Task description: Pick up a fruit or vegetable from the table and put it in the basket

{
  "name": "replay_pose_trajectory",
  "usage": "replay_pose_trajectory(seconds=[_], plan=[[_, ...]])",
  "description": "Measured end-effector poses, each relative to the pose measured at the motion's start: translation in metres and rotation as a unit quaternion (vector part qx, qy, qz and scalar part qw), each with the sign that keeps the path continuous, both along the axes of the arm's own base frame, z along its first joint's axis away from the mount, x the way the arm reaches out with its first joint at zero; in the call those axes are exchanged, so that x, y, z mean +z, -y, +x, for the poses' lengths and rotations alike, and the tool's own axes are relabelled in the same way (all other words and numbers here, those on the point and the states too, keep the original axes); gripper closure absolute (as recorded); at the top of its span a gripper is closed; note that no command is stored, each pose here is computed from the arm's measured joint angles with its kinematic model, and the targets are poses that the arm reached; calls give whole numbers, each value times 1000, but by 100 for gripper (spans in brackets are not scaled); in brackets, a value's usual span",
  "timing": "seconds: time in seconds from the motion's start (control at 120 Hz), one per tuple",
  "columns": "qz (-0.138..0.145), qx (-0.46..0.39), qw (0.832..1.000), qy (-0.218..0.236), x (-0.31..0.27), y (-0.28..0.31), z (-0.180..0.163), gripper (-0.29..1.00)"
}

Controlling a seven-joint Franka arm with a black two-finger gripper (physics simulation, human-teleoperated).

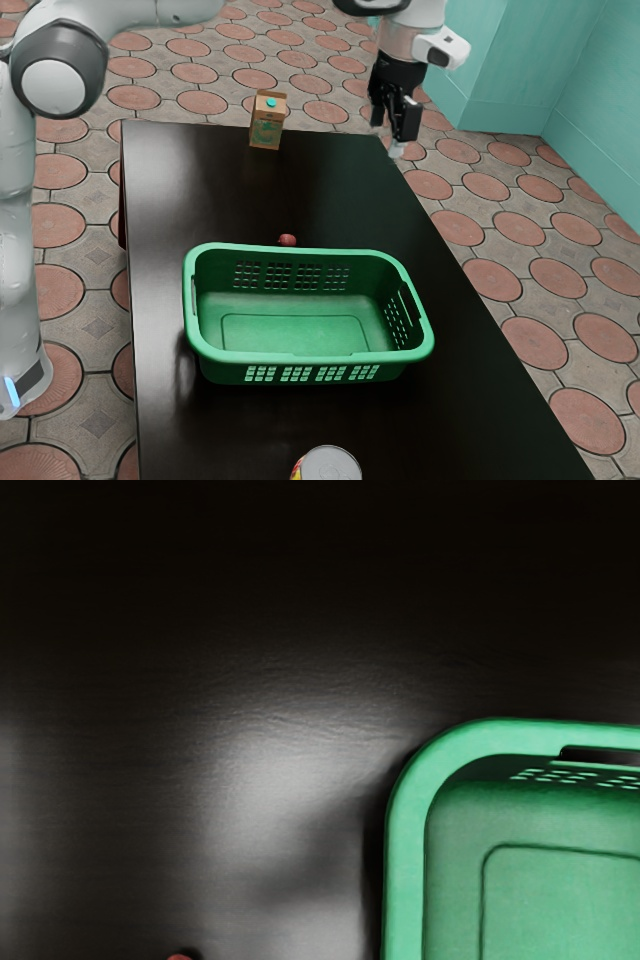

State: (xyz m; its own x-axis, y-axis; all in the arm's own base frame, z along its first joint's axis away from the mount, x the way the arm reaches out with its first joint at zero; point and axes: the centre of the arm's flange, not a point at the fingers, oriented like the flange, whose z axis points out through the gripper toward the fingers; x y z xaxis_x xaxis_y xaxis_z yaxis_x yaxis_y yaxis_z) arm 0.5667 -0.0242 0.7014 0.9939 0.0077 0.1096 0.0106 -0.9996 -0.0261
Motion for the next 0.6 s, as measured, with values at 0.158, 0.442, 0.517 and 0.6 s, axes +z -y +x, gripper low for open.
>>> replay_pose_trajectory(seconds=[0.158,0.442,0.517,0.6], plan=[[27,-29,999,4,5,40,-4,0],[48,23,998,-36,6,-2,-16,0],[47,35,995,-81,-23,-9,-18,0],[44,44,989,-132,-73,-16,-28,0]])
